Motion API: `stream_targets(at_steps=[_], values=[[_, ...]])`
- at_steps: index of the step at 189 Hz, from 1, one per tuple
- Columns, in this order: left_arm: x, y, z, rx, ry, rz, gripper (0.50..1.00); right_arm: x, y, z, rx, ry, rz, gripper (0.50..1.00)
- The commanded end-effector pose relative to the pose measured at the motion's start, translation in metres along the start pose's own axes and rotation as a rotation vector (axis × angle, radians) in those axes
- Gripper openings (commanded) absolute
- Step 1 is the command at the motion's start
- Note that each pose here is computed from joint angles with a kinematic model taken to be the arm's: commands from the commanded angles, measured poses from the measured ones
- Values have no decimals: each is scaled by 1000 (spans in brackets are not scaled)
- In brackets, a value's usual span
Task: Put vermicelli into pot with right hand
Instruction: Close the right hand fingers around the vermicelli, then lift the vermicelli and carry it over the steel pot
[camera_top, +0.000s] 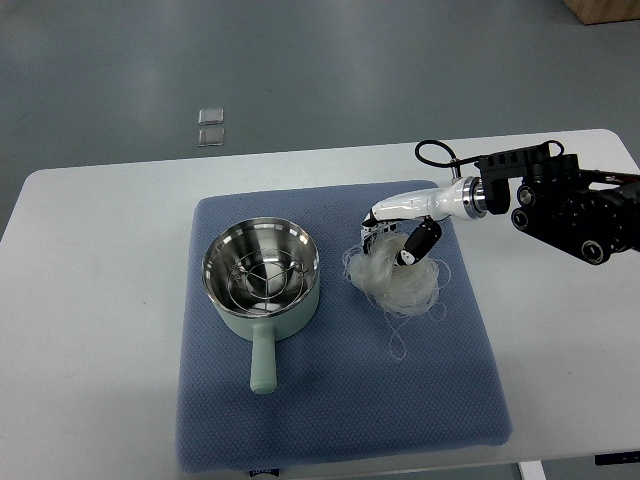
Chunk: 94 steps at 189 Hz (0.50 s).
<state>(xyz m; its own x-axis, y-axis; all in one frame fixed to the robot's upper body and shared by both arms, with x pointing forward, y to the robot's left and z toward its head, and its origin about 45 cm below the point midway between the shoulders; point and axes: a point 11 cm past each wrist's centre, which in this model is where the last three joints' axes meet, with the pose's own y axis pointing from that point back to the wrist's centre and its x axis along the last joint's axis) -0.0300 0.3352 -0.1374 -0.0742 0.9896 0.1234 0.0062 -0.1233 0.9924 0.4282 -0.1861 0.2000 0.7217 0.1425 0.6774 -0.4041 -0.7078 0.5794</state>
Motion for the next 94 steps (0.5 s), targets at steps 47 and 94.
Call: stream_targets(at_steps=[47,94], values=[[0,0,0,0,1,0,1000,58,16,-26,90,-39,92,500],[0,0,0,0,1,0,1000,124,30,-72,167,5,162,500]])
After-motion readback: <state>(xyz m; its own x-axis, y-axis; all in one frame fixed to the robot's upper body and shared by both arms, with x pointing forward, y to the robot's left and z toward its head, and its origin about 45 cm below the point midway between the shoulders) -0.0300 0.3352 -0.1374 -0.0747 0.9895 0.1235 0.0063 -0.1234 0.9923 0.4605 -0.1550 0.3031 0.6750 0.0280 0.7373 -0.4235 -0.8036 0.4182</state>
